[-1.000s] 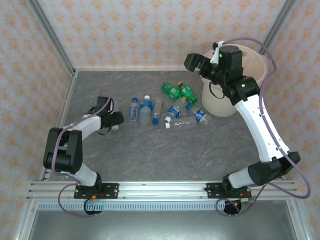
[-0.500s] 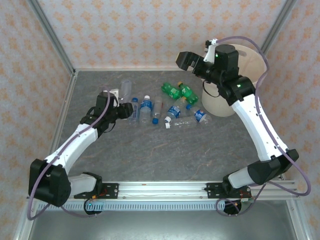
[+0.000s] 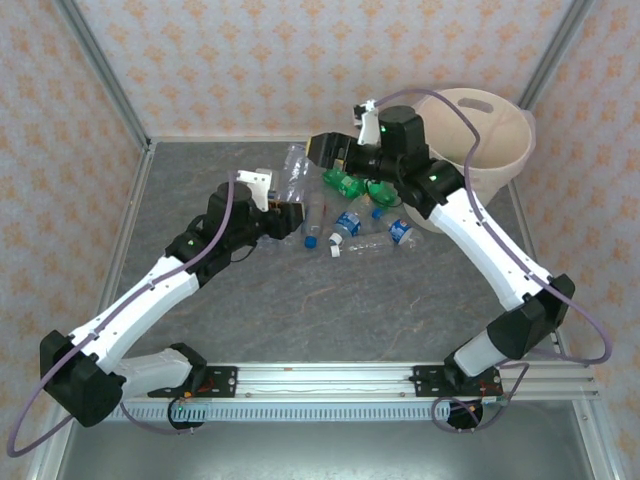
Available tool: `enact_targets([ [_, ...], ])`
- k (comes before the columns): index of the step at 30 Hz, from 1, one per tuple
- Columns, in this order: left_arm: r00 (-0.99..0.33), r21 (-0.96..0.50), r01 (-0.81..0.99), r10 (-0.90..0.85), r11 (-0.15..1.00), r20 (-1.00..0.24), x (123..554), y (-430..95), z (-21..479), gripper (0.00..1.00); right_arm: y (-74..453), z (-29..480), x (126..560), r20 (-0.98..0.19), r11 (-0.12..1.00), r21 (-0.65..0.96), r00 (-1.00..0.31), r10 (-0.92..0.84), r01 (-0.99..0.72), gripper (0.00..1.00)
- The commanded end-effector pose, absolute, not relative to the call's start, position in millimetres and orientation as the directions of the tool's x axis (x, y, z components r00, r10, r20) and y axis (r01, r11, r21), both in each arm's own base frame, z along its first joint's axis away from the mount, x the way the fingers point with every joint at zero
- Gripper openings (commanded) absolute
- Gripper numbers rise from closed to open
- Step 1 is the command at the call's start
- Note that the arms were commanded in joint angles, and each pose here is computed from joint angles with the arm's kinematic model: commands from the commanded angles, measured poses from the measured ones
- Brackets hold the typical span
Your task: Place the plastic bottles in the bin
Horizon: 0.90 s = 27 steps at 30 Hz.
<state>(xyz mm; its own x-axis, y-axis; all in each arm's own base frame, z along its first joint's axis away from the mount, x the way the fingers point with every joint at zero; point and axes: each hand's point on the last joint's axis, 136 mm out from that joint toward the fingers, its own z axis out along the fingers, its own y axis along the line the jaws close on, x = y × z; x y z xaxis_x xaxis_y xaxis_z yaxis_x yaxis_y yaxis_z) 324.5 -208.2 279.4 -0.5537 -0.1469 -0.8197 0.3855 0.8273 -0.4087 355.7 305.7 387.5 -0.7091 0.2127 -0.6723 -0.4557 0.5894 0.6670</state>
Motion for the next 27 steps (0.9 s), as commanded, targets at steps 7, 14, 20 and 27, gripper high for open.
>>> enact_targets([
  [7,-0.489,-0.431,0.463,-0.182,0.775,-0.853,315.7,-226.9,318.9,0.38,337.0,382.6,342.0,-0.622,0.478,0.730,-0.765,0.170,-0.488,0.85],
  [14,-0.477,-0.429,0.492,-0.178,0.758,-0.861,310.9,-236.1,330.9,0.37,342.5,368.7,340.8,-0.589,0.486,0.745,-0.792,0.159,-0.457,0.81],
  [20,-0.475,-0.421,0.504,-0.165,0.754,-0.864,310.6,-241.1,334.2,0.37,346.4,364.7,340.9,-0.586,0.482,0.747,-0.797,0.148,-0.459,0.74],
  [27,-0.474,-0.414,0.499,-0.160,0.761,-0.866,311.7,-241.9,332.1,0.38,341.2,372.9,343.1,-0.603,0.501,0.734,-0.780,0.169,-0.459,0.60],
])
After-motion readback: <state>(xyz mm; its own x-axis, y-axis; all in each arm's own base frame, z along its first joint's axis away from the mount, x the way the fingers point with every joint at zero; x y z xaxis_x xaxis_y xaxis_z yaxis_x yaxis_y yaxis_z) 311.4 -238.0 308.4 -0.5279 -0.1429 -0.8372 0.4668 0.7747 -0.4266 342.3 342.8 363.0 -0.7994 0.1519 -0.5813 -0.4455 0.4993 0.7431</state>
